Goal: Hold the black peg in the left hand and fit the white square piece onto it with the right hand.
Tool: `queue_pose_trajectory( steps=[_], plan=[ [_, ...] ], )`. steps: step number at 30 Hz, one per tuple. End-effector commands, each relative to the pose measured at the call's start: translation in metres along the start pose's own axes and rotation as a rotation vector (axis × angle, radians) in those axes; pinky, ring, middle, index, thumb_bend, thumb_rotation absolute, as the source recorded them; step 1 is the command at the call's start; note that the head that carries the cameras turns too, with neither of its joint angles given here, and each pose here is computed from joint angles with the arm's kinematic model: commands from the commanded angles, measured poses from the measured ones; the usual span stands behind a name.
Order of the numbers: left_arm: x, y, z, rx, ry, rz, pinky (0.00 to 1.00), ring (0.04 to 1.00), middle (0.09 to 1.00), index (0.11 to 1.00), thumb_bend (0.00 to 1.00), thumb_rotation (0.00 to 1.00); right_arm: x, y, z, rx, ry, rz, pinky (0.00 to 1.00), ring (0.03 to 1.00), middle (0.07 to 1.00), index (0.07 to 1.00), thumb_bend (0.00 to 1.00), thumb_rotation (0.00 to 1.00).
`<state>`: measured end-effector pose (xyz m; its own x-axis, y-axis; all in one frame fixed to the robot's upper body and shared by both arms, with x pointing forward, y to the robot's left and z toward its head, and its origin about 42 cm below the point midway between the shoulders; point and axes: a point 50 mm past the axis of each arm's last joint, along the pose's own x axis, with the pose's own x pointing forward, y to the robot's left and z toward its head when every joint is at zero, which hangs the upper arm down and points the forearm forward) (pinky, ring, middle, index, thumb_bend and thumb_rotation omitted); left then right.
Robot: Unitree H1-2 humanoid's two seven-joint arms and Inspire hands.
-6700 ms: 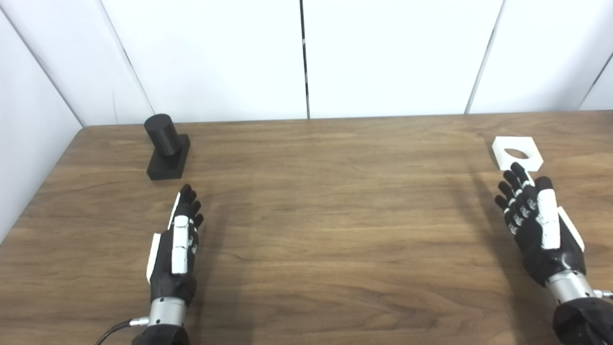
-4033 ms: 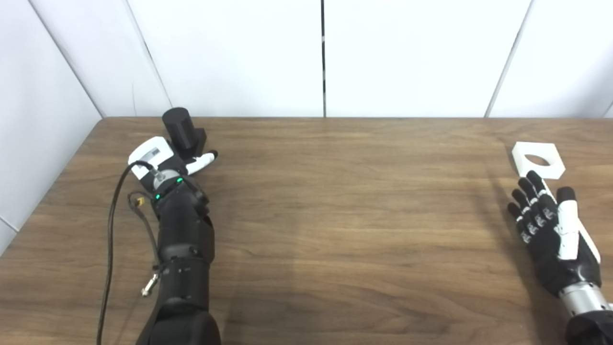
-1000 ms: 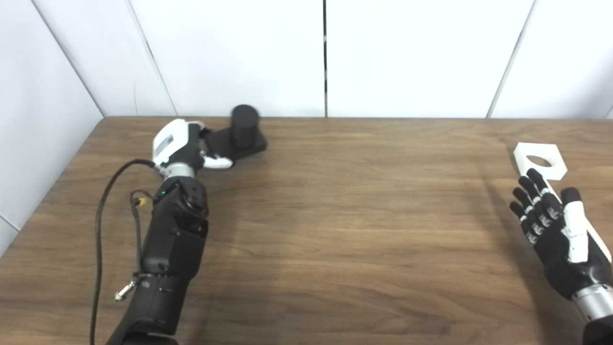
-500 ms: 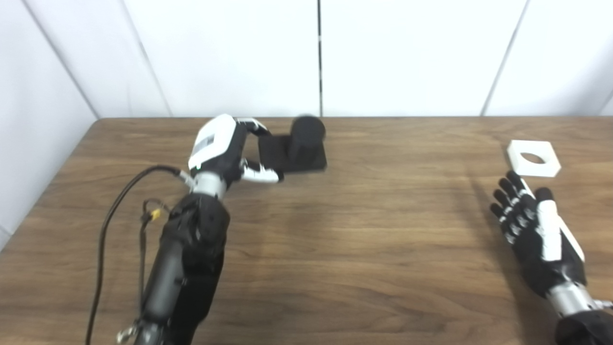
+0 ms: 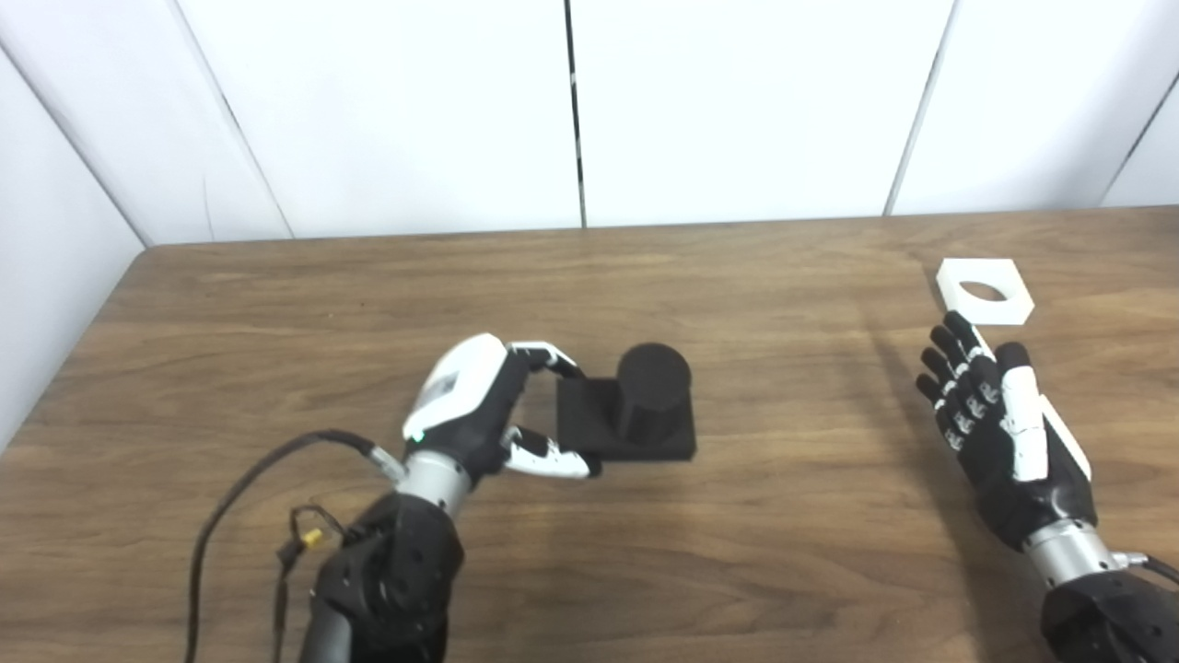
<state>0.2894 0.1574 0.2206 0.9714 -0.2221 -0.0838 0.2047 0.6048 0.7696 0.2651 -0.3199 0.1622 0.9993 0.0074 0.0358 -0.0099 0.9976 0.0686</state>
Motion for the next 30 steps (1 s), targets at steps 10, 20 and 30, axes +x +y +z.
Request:
queue_pose_trajectory(
  steps=[10, 20, 30],
  plan=[
    [-0.008, -0.029, 0.013, -0.071, 0.038, 0.07, 0.77, 0.855, 0.791, 0.488, 0.51, 0.06, 0.001, -0.004, 0.016, -0.021, -0.069, -0.004, 1.0, 1.0, 1.0, 1.0, 0.53, 1.0],
    [-0.012, -0.058, 0.002, -0.128, 0.117, 0.049, 0.81, 0.847, 0.775, 0.487, 0.51, 0.06, 0.0, -0.007, 0.017, -0.028, -0.067, 0.008, 1.0, 1.0, 1.0, 1.0, 0.55, 1.0],
    [-0.011, -0.07, -0.013, -0.124, 0.155, 0.009, 0.92, 0.901, 0.798, 0.488, 0.51, 0.06, 0.0, -0.007, 0.018, -0.027, -0.069, 0.007, 1.0, 1.0, 1.0, 1.0, 0.53, 1.0]
  ],
)
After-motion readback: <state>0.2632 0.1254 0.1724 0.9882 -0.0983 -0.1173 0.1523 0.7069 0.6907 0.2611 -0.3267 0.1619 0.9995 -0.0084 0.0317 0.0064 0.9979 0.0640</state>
